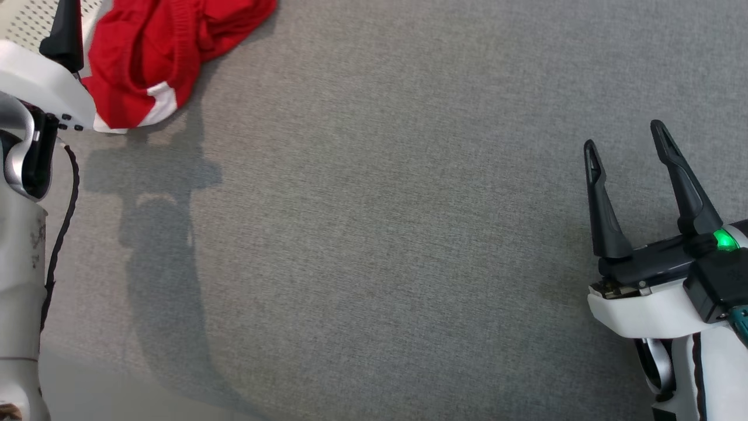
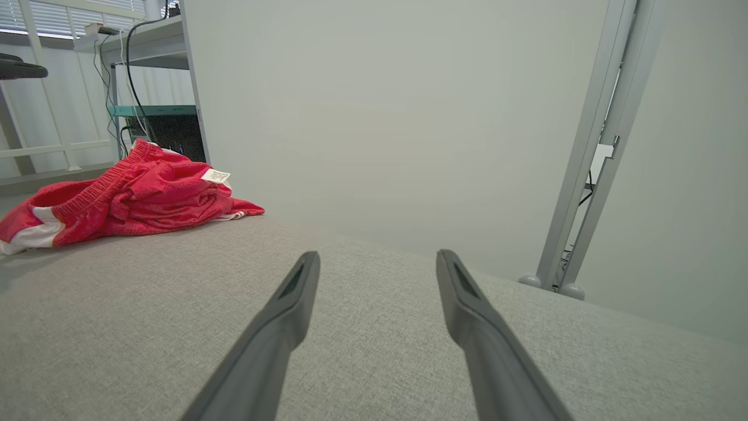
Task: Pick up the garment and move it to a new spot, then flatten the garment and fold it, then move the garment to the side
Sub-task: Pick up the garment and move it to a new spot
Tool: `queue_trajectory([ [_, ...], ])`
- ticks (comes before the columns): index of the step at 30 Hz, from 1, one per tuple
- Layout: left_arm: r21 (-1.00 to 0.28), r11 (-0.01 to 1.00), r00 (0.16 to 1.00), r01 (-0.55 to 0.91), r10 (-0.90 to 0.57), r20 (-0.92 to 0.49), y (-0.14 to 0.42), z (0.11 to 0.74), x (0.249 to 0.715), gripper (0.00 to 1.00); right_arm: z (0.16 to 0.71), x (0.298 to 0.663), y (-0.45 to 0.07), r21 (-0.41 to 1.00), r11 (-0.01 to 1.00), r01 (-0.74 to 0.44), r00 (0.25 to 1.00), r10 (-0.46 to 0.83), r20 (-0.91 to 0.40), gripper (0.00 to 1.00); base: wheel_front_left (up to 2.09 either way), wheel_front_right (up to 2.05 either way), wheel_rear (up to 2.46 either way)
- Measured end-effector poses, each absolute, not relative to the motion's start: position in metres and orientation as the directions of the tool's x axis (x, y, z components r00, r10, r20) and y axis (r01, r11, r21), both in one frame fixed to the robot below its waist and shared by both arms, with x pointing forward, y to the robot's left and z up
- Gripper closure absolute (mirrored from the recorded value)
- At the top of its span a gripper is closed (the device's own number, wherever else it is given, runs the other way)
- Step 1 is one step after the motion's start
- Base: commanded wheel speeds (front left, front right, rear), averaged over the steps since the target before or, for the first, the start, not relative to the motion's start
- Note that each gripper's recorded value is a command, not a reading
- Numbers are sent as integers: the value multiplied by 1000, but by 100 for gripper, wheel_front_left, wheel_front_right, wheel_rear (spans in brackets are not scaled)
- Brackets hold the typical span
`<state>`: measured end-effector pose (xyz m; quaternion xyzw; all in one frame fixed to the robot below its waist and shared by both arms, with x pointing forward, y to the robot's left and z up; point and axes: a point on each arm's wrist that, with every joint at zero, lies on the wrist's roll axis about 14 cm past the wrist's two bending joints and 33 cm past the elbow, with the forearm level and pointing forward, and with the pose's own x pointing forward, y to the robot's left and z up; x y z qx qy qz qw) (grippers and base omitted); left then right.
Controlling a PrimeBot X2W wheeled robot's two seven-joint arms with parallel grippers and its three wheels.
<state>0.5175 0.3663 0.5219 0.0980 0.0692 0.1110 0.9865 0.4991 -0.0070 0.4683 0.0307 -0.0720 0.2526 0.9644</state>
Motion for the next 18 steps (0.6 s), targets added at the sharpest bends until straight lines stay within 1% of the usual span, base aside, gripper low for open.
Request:
queue_trajectory([
  [5,175,970,937,-171,215,-275,358,464,545,0,446,504,-26,3,892,-452,886,449,113,0,0,0,0],
  [10,165,975,904,-147,201,-379,353,422,557,0,428,507,-39,0,906,-424,903,423,76,0,0,0,0],
  [14,129,981,892,-141,183,-412,346,404,562,0,423,507,-48,-5,914,-405,913,404,62,0,0,0,0],
  [18,66,988,906,-138,153,-394,335,407,570,0,425,507,-50,-1,917,-400,914,399,68,0,0,0,0],
])
